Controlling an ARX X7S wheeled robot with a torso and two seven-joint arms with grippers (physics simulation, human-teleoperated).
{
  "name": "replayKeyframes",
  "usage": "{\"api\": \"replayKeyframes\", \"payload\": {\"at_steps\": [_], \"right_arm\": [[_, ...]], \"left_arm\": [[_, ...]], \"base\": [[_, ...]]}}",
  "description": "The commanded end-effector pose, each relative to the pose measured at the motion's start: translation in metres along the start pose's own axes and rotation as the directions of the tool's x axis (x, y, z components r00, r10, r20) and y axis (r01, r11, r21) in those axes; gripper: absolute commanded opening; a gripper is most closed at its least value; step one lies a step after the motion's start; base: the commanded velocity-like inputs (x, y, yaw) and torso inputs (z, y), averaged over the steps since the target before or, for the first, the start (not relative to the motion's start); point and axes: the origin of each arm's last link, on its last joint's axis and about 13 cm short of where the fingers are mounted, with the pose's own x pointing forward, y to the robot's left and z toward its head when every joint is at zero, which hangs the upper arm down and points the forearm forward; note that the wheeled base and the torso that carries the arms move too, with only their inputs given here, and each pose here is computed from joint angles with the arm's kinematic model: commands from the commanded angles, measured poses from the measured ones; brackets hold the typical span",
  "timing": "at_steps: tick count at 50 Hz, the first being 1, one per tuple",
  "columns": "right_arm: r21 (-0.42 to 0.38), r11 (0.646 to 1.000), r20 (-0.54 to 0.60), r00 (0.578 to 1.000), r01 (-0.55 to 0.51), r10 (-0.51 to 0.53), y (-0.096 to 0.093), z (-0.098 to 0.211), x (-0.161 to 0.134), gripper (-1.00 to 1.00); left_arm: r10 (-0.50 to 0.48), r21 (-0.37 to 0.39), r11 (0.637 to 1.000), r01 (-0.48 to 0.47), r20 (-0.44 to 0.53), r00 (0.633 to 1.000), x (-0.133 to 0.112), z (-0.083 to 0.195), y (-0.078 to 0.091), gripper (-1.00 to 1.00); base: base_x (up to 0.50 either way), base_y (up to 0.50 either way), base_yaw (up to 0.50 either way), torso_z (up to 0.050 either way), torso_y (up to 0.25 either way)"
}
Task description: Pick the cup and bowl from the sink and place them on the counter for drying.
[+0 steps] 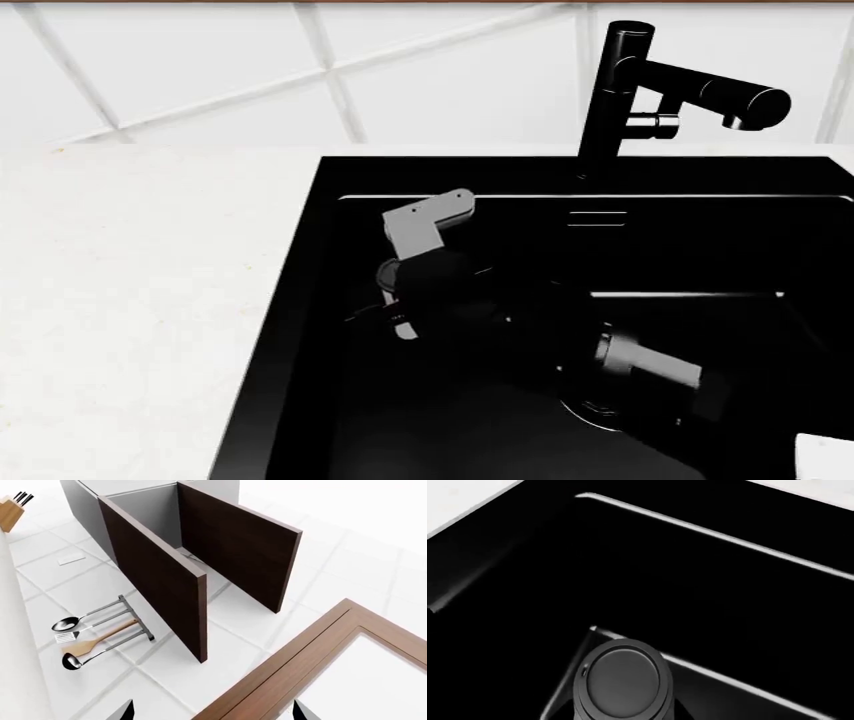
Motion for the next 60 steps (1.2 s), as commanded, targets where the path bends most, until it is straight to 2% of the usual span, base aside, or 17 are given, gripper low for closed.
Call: {"api": "replayKeyframes", "payload": {"at_steps": [1, 7, 13, 27, 35, 50, 60], "right_arm": [[-0.040, 0.999, 0.069, 0.997, 0.024, -0.021, -0.004, 0.005, -0.038, -1.00], [-0.034, 0.998, 0.143, 0.988, 0.058, -0.053, -0.007, 0.019, -0.065, -1.00], [-0.067, 0.995, 0.182, 0.981, 0.078, -0.065, -0.005, 0.026, -0.084, -1.00], [-0.111, 0.993, 0.294, 0.956, 0.044, -0.009, 0.006, 0.054, -0.137, -1.00], [-0.114, 0.993, 0.375, 0.927, 0.038, 0.008, 0.007, 0.075, -0.170, -1.00], [-0.160, 0.977, 0.498, 0.866, 0.139, -0.042, 0.011, 0.118, -0.235, -1.00], [-0.196, 0.964, 0.545, 0.837, 0.177, -0.043, 0.021, 0.142, -0.264, -1.00]], "left_arm": [[-0.001, 0.000, 1.000, 0.001, 0.002, 1.000, 0.000, 0.001, 0.000, 1.00], [-0.002, 0.002, 1.000, 0.002, 0.001, 1.000, 0.000, 0.001, 0.000, 1.00], [0.001, 0.000, 1.000, -0.001, 0.007, 1.000, 0.000, 0.003, 0.000, 1.00], [0.000, 0.000, 1.000, 0.000, 0.008, 1.000, 0.000, 0.003, 0.000, 1.00], [0.000, 0.000, 1.000, 0.000, 0.008, 1.000, 0.000, 0.003, 0.000, 1.00], [0.003, 0.001, 1.000, -0.003, 0.007, 1.000, -0.001, 0.003, 0.001, 1.00], [0.003, 0.001, 1.000, -0.003, 0.007, 1.000, -0.001, 0.003, 0.000, 1.00]], "base": [[0.00, 0.00, 0.00, 0.000, 0.000], [0.00, 0.00, 0.00, 0.000, 0.002], [0.00, 0.00, 0.00, 0.000, 0.000], [0.00, 0.00, 0.00, 0.000, 0.000], [0.00, 0.00, 0.00, 0.000, 0.000], [0.00, 0.00, 0.00, 0.000, 0.000], [0.00, 0.00, 0.00, 0.000, 0.001]]}}
